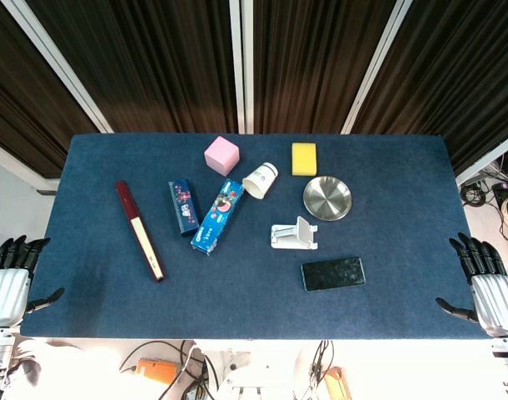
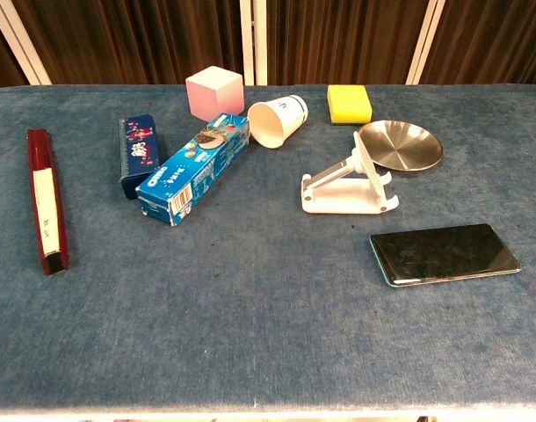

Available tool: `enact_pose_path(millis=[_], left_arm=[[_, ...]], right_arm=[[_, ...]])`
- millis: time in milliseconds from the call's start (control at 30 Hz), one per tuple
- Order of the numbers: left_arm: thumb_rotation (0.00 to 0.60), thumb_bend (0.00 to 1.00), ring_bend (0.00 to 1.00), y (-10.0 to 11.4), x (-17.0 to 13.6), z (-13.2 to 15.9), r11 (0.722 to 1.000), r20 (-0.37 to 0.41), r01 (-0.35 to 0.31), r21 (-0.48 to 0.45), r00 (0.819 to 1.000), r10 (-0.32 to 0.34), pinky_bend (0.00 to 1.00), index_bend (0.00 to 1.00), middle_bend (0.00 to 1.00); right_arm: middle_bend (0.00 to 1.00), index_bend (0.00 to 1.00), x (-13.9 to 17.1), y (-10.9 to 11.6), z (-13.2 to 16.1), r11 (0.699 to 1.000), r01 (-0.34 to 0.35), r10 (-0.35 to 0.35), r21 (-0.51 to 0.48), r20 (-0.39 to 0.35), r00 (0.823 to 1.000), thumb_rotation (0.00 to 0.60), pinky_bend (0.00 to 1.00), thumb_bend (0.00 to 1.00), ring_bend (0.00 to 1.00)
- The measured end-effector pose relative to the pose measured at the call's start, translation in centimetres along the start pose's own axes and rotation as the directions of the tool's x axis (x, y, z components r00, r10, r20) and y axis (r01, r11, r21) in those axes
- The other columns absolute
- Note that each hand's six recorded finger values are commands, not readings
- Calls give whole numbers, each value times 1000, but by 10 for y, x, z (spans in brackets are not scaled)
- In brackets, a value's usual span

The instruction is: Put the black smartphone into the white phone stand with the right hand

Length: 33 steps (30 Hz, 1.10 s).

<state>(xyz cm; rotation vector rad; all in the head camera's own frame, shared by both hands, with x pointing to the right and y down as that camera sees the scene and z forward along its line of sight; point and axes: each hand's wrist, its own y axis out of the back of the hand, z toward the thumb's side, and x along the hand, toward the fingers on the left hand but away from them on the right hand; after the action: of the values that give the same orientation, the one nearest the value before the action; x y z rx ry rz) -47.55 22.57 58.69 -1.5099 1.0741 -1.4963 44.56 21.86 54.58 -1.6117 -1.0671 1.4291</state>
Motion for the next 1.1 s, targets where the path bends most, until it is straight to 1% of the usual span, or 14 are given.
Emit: enact_pose_path(millis=[100,300,400,467,567,633,733,833,1033,1100], left_arm=[[600,64,47,-1,1,0,1000,0,4,-1,1000,-4,0,130,158],[600,64,47,0,1,5,1000,11,-2,0,1000,2,0,130,158],[600,65,47,0,2,8,1000,20,-5,-8,1000,5,0,130,157],[600,65,47,-1,3,10,1000,29,-3,-8,1000,3,0,130,158],[600,64,48,-2,4,11,1000,39,1,-2,999,-1,0,130,157],[600,64,48,-2,3,10,1000,38,-1,-3,999,1,0,130,158],[600,64,48,-2,3,8,1000,32,-1,-5,999,1,0,130,158],[600,65,49,-4,3,6,1000,28,4,-6,1000,-3,0,130,158],[600,64,49,-6,3,3,1000,23,8,-10,1000,-8,0,130,158],[600,64,49,-7,3,3,1000,22,10,-10,1000,-10,0,130,157]], right_arm=[[57,0,-4,-2,2,1000,-3,3,1,-7,1000,600,64,184,0],[57,2,-10,-16,13,999,-42,43,19,-41,998,600,64,184,0],[58,29,-15,-30,22,995,-91,93,34,-60,994,600,64,184,0],[58,39,-21,-44,30,989,-138,141,47,-71,987,600,64,184,0],[58,47,-30,-67,42,972,-219,226,82,-80,971,600,66,185,0],[53,97,-38,-85,52,954,-279,289,113,-86,953,600,66,184,0],[16,207,-50,-105,70,929,-340,355,144,-93,930,600,65,184,0],[12,224,-62,-118,89,915,-369,388,162,-107,916,600,65,185,0],[12,223,-78,-134,126,893,-404,435,197,-149,888,600,69,184,0],[12,217,-82,-139,136,890,-411,443,197,-160,882,600,70,184,0]])
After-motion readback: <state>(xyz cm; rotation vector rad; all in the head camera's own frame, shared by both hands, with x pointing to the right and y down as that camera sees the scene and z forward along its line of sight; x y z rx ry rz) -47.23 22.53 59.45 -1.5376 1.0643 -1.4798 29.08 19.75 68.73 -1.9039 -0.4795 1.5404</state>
